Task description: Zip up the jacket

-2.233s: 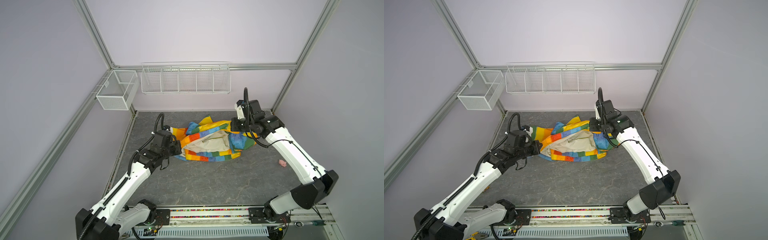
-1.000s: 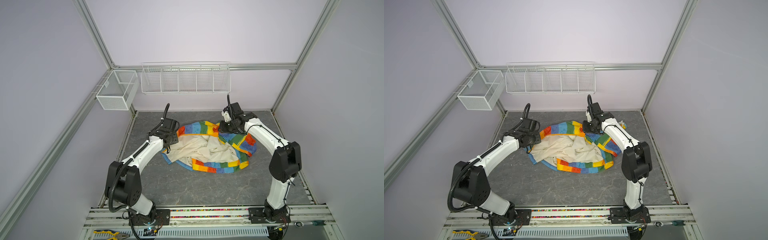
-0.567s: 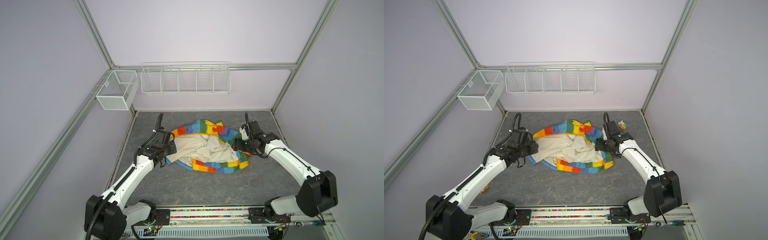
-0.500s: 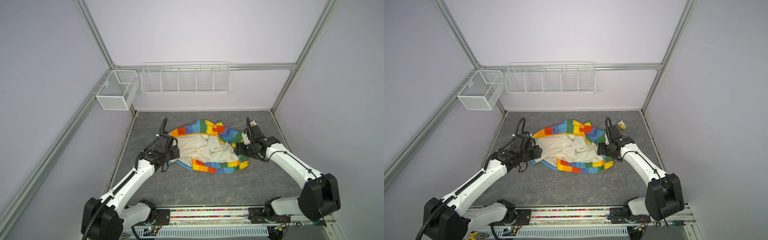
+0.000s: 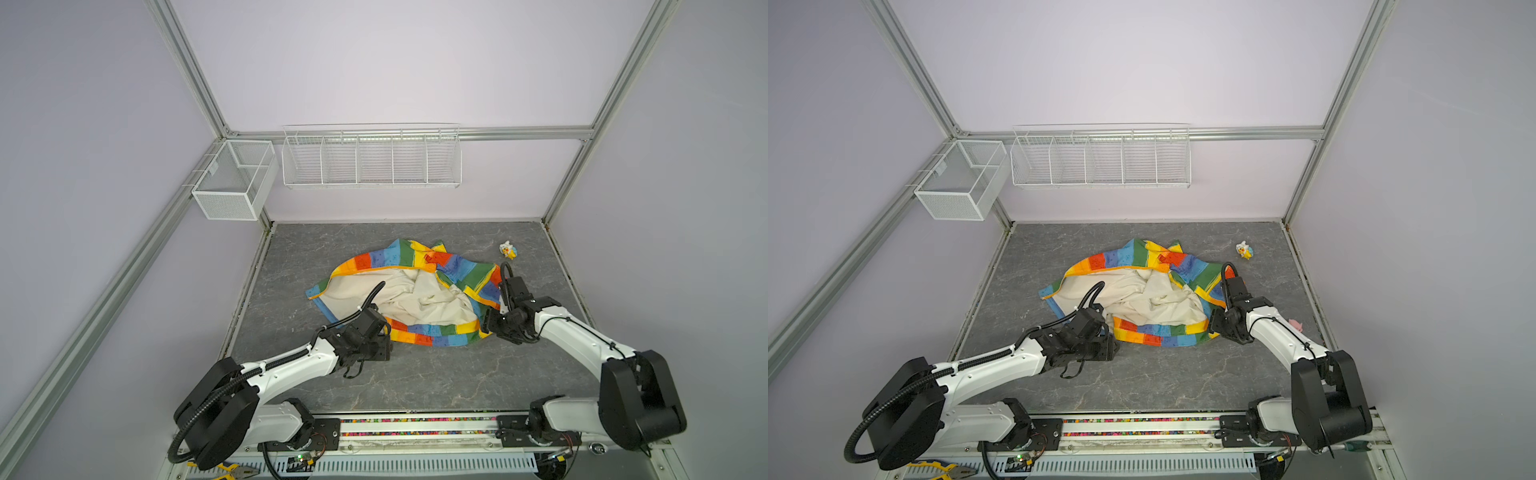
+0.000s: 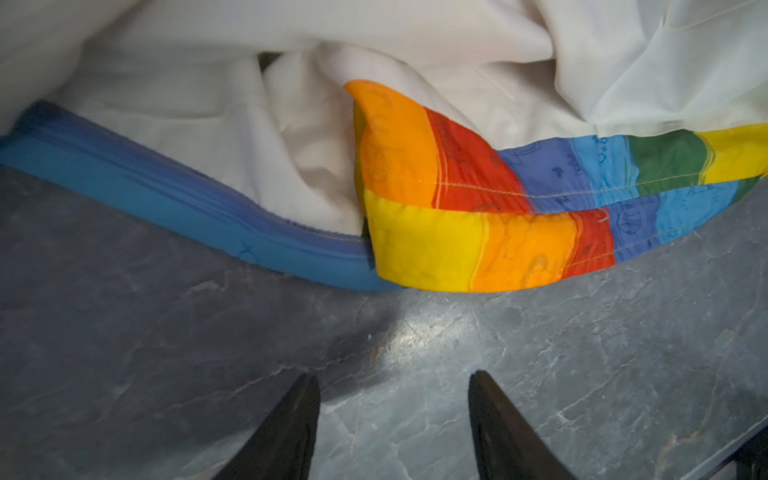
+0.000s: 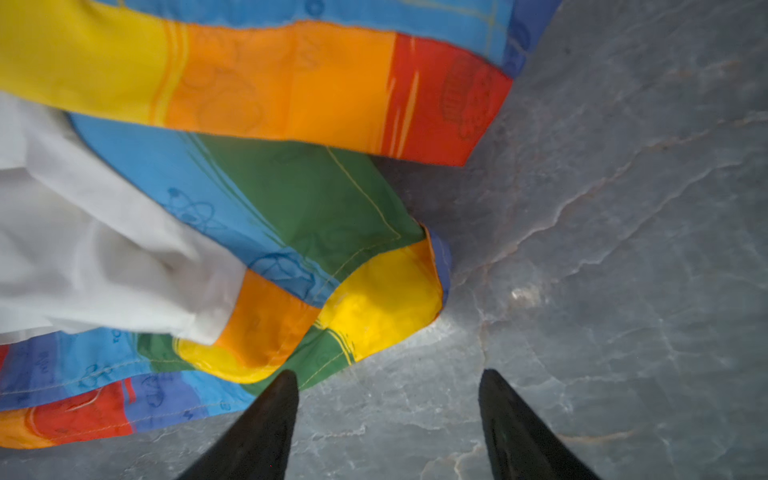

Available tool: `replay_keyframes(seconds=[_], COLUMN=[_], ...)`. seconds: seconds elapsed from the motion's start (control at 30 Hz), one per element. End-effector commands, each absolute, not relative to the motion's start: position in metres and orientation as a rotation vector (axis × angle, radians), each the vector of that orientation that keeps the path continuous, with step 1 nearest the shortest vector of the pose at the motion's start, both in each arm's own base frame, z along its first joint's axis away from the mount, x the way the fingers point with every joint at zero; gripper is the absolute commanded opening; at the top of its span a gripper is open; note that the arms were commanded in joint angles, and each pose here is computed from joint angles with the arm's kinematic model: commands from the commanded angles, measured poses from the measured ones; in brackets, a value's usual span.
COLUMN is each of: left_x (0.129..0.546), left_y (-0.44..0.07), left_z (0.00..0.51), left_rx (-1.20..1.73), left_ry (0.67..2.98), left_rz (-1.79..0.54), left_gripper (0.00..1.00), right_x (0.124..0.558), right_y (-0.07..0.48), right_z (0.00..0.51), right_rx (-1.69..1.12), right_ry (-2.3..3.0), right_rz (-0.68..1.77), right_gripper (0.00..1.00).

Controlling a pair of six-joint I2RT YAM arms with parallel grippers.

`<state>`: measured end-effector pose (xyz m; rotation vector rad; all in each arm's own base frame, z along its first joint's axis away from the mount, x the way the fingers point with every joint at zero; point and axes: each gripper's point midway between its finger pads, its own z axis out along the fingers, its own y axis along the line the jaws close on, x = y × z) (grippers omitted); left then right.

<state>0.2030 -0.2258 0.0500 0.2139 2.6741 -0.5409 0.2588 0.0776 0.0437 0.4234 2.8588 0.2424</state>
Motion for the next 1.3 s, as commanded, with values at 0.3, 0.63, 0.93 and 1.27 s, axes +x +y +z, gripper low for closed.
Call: replay_keyframes(seconds=[0.3, 0.63, 0.93, 1.27], left_x=[0.216, 0.228, 0.24, 0.238], left_y=[-0.245, -0.249, -0.26, -0.265], left_z=[0.052, 0.08, 0.106, 0.1], left_rx=[0.298, 0.366, 0.477, 0.518], left_ry=[2.597, 2.474, 2.397, 2.413], left_rz=[-0.584, -0.583, -0.557, -0.515], left_gripper=[0.58, 0.6, 0.62, 0.61], right_x=[0.3, 0.33, 0.381, 0.433], right_y=[0.102, 0.127, 0.132, 0.129], right_z=[0.055, 0.172, 0.252, 0.288], right_rx=[0.43, 0.294, 0.261, 0.307], right_ry=[2.798, 2.598, 2.456, 2.395], right_rz=[0.399, 0.552, 0.532, 0.506], right_gripper=[0.1, 0.07, 0.07, 0.07])
